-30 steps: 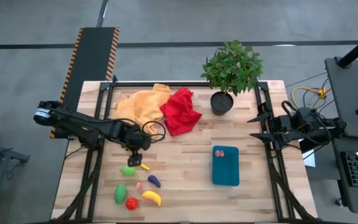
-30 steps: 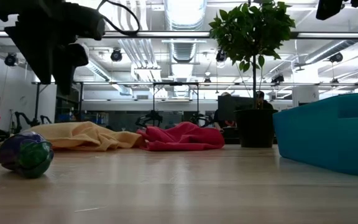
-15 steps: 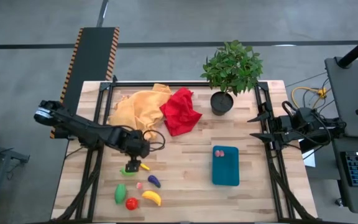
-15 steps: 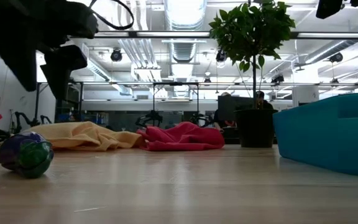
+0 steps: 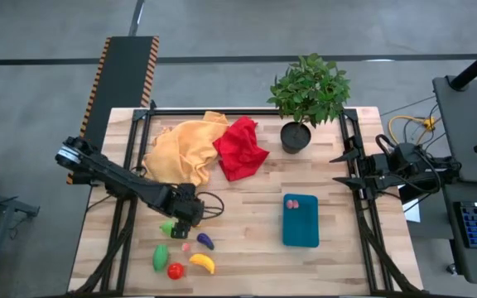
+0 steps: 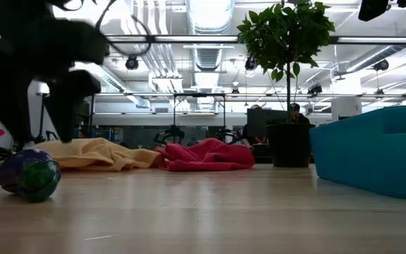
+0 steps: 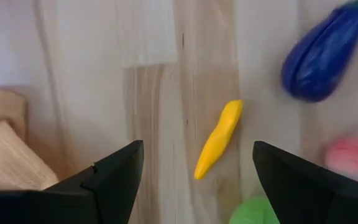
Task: Pick and placing Produce into tupperware
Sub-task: Put the top corn into blue bin
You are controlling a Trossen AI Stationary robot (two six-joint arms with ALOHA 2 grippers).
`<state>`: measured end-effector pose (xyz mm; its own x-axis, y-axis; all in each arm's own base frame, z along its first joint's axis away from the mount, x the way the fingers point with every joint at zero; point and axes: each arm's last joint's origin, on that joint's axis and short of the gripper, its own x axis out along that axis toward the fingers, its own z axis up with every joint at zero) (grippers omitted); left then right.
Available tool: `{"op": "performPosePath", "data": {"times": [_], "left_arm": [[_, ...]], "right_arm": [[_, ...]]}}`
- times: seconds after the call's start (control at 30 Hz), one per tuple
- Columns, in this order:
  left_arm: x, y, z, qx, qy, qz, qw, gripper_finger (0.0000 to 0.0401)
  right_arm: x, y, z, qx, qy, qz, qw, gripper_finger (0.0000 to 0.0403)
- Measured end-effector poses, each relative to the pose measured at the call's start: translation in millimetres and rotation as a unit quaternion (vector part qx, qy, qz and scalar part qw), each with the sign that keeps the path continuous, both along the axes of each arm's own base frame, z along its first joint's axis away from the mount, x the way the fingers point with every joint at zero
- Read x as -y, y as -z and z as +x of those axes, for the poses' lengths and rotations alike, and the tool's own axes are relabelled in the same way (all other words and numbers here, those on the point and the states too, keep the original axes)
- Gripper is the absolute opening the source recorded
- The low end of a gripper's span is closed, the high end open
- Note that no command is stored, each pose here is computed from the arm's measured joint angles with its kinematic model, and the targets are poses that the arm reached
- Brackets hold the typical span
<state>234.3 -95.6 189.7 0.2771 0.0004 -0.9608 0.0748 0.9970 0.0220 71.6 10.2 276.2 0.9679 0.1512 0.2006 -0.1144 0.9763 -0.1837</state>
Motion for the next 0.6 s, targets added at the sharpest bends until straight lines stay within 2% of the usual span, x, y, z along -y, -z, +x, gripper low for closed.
{"op": "performPosePath", "data": {"times": [0.3,0.6], "left_arm": [[10,37,8,-0.08,0.012,0.018,0.997,0.0286],[12,43,12,-0.09,0.017,0.019,0.996,0.0285]], "right_arm": [[0,0,0,0.0,0.0,0.0,1.0,0.0224],[0,0,0,0.0,0.0,0.0,1.0,0.0224]]}}
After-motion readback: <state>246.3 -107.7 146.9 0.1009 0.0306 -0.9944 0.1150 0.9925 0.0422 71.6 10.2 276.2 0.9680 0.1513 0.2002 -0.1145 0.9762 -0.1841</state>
